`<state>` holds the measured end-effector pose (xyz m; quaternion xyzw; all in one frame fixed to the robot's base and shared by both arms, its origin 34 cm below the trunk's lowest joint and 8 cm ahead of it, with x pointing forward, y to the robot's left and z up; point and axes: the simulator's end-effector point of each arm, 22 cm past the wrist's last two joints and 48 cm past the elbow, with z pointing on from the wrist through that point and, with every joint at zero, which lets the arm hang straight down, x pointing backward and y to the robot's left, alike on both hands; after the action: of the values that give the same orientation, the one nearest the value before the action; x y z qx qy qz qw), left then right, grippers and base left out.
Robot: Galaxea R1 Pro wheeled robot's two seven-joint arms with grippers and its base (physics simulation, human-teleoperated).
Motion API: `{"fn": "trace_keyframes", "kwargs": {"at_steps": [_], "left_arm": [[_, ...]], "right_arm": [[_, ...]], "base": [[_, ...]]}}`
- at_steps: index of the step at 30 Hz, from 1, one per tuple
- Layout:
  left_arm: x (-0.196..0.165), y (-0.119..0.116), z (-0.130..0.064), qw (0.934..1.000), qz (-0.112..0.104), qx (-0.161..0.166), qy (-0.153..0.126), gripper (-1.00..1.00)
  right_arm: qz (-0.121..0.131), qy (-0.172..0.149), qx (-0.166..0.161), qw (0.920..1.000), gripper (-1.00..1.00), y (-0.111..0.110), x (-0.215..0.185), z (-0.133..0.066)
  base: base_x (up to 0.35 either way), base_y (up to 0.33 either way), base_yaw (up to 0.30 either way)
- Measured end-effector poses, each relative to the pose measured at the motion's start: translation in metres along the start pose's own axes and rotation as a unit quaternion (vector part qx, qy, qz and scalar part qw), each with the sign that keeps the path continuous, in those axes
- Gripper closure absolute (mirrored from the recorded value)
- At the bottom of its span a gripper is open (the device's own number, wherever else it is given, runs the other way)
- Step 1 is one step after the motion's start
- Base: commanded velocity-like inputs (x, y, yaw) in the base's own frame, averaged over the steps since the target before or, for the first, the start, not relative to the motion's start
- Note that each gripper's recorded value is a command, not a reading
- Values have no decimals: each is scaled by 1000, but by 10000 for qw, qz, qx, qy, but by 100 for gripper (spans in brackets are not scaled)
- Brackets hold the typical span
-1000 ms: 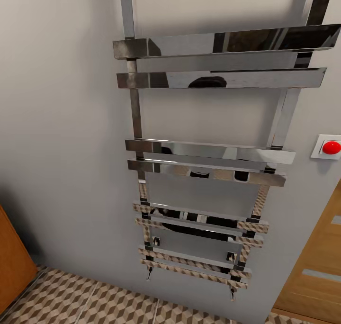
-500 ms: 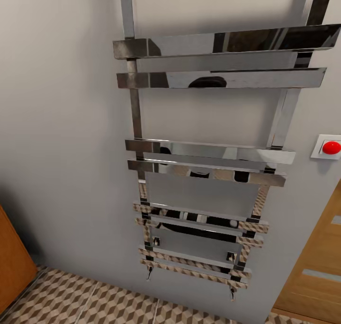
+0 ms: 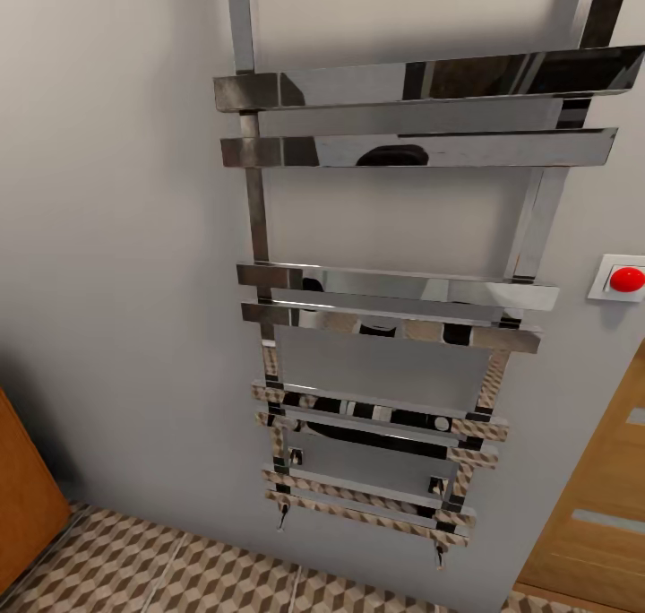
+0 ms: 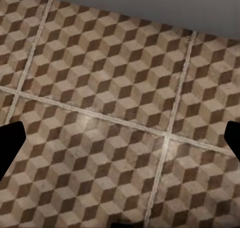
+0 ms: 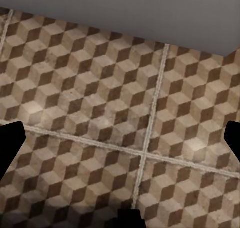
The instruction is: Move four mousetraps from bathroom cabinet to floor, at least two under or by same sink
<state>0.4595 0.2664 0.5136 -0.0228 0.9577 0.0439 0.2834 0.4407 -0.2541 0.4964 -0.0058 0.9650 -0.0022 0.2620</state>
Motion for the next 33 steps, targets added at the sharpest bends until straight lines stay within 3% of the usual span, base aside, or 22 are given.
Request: {"fn": "trace_keyframes", "kwargs": {"at_steps": [11, 16, 24, 33], "left_arm": [[-1, -11, -1, 9999, 14, 138, -19, -100], [-31, -14, -1, 9993, -14, 171, -338, -100], [-42, -14, -2, 9977, -50, 171, -652, -100], [-42, -14, -3, 9974, -53, 171, -700, -100]], "right_arm": [[-3, 5, 5, 10000, -100, -1, 3, -1], [-5, -191, 11, 9998, -100, -2, -4, -1], [41, -557, 24, 9984, -100, -2, -6, -6], [52, -609, 32, 9981, -100, -3, -5, -7]], "base": [[0, 0, 0], [0, 0, 0], [0, 0, 0], [-115, 0, 0]]}}
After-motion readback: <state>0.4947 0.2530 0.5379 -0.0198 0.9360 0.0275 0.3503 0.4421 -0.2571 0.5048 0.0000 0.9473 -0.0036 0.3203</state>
